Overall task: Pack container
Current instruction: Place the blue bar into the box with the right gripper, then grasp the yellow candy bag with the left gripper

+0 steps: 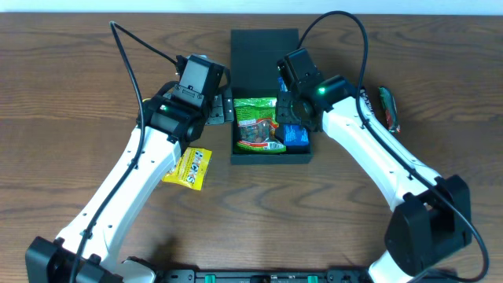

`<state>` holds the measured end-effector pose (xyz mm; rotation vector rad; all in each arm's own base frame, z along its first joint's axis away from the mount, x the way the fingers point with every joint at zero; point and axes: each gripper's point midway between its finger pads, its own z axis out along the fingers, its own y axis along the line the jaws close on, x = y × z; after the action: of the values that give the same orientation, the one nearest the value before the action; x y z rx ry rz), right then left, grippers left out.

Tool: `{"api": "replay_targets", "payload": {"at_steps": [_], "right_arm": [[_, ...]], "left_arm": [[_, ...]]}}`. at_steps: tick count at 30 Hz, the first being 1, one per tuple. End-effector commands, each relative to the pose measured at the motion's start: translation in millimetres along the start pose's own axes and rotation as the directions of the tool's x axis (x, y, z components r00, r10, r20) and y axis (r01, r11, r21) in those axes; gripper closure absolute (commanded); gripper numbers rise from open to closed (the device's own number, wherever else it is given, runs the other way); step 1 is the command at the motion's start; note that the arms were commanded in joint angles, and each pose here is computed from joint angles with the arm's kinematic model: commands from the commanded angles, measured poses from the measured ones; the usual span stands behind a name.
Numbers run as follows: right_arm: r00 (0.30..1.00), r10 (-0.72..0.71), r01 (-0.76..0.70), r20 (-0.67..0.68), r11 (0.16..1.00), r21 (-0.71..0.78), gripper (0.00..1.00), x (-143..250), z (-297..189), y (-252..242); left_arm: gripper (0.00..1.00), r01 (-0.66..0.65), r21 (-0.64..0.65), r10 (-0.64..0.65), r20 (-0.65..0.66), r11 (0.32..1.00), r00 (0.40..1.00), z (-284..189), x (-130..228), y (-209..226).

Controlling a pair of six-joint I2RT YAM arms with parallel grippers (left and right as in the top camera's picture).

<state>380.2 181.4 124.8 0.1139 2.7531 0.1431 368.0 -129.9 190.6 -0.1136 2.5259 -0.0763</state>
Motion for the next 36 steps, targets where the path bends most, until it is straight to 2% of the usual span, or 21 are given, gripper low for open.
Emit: {"api": "replay_targets", "payload": {"at_steps": [1,2,3,9,16,19,23,28,31,34,36], "right_arm": [[1.0,0.019,-0.02,0.017,0.999,0.048,0.42,-1.6,2.4,-6.6],[1.0,0.018,-0.018,0.011,0.998,0.052,0.28,-0.3,2.7,-7.4],[1.0,0.017,-0.017,0.008,0.998,0.055,0.22,0.5,2.6,-8.1],[1.0,0.011,-0.012,0.009,0.998,0.056,0.13,0.0,2.7,-8.6],[0.999,-0.05,0.049,0.015,0.996,0.075,0.15,-1.8,2.2,-11.9],[0.997,-0.065,0.059,0.031,0.985,0.161,0.15,-5.1,-1.0,-30.3],[0.997,-0.08,0.077,0.0,0.965,0.25,0.1,-7.1,-4.8,-64.3],[1.0,0.007,0.001,-0.025,0.957,0.291,0.09,-12.1,-5.0,-103.5],[0.996,0.076,-0.066,-0.034,0.967,0.245,0.08,-17.3,-2.0,-117.2],[0.992,0.119,-0.109,-0.043,0.976,0.191,0.09,-22.0,0.4,-125.1],[0.988,0.152,-0.143,-0.032,0.969,0.199,0.09,-26.6,0.1,-138.4]], "left_arm": [[0.05,0.01,0.008,-0.01,0.011,1.0,1.0,-3.4,-5.8,-1.1],[0.05,0.01,0.008,-0.01,0.011,1.0,1.0,-3.4,-5.8,-1.1],[0.05,0.011,0.007,-0.011,0.011,1.0,1.0,-3.4,-5.9,-0.9],[0.05,0.01,0.006,-0.01,0.01,1.0,1.0,-3.3,-5.6,-0.6],[0.05,-0.033,-0.003,0.033,0.017,0.999,0.999,-3.8,-6.9,1.4],[0.05,-0.047,-0.079,0.051,0.045,0.996,0.998,-4.5,-15.0,20.1],[0.05,-0.072,-0.136,0.079,0.047,0.988,0.996,-1.4,-27.0,53.7],[0.05,-0.049,-0.168,0.055,0.029,0.985,0.998,4.3,-37.2,101.1],[0.05,0.0,-0.144,0.001,0.006,0.99,1.0,12.8,-37.5,125.2],[0.05,0.029,-0.061,-0.032,-0.056,0.998,0.998,23.8,-25.7,126.5],[0.05,0.053,-0.051,-0.06,-0.135,0.997,0.989,33.2,-4.4,124.5]]}}
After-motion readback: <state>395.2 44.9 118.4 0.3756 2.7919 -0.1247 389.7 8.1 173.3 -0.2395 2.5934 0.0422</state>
